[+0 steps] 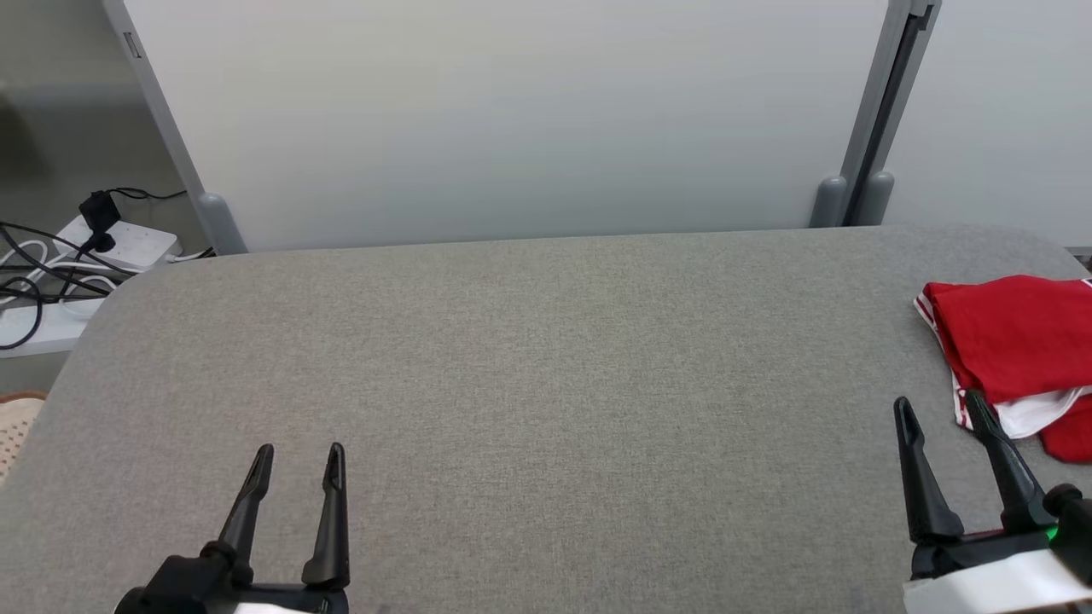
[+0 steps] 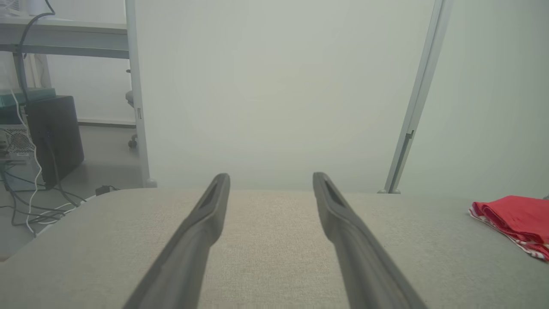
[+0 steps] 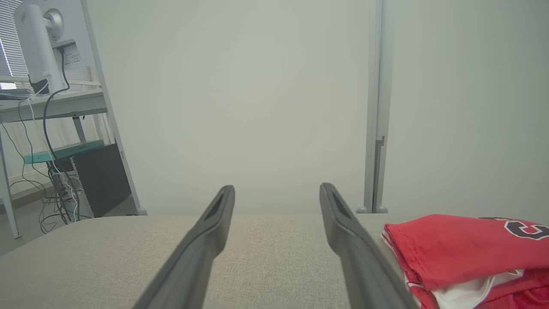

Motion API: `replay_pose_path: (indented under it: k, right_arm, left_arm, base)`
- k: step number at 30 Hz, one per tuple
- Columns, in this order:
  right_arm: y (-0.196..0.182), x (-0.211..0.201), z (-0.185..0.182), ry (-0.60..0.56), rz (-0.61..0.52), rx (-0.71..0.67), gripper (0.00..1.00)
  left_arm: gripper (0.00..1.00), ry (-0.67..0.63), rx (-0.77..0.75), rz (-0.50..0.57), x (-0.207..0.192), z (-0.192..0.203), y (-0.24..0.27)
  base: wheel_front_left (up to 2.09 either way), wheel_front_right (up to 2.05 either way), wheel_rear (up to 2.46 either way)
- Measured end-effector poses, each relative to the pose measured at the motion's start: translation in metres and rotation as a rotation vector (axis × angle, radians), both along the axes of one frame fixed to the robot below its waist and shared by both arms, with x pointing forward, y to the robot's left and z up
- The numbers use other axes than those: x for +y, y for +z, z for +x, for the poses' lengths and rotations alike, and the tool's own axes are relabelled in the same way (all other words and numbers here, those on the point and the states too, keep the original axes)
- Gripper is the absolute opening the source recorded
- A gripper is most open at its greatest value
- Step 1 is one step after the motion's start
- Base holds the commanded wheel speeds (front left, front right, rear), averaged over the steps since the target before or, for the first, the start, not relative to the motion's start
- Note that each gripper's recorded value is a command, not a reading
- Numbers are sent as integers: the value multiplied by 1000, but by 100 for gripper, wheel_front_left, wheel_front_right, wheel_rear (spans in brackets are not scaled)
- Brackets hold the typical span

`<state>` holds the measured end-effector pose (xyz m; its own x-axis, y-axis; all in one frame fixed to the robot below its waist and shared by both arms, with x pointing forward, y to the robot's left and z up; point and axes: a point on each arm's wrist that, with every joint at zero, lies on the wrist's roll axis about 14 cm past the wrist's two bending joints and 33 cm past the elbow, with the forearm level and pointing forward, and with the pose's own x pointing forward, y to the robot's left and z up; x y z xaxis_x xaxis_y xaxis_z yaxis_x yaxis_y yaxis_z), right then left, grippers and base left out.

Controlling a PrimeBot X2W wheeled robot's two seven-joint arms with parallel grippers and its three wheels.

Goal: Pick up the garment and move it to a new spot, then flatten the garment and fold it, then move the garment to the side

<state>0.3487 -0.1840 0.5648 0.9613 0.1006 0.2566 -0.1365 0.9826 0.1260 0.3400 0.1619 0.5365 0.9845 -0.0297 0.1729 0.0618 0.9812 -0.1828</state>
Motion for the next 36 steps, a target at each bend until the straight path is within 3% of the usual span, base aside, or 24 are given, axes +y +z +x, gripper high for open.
replay_pose_path:
  k: [22,23,28,36]
  right_arm:
    - [-10,10,-12,28,38,26,100]
    - [-17,11,-13,24,46,53,0]
    - [-48,13,-21,12,75,148,0]
    - [-51,10,-19,7,161,173,0]
  left_arm:
    - [100,59,60,25,22,-16,-21]
    - [0,58,90,25,21,-18,-29]
    - [0,59,184,7,20,-28,-59]
    - [0,69,220,-79,22,-28,-65]
  base:
    - [0,0,0]
    - [0,0,0]
    - [0,0,0]
    - [0,0,0]
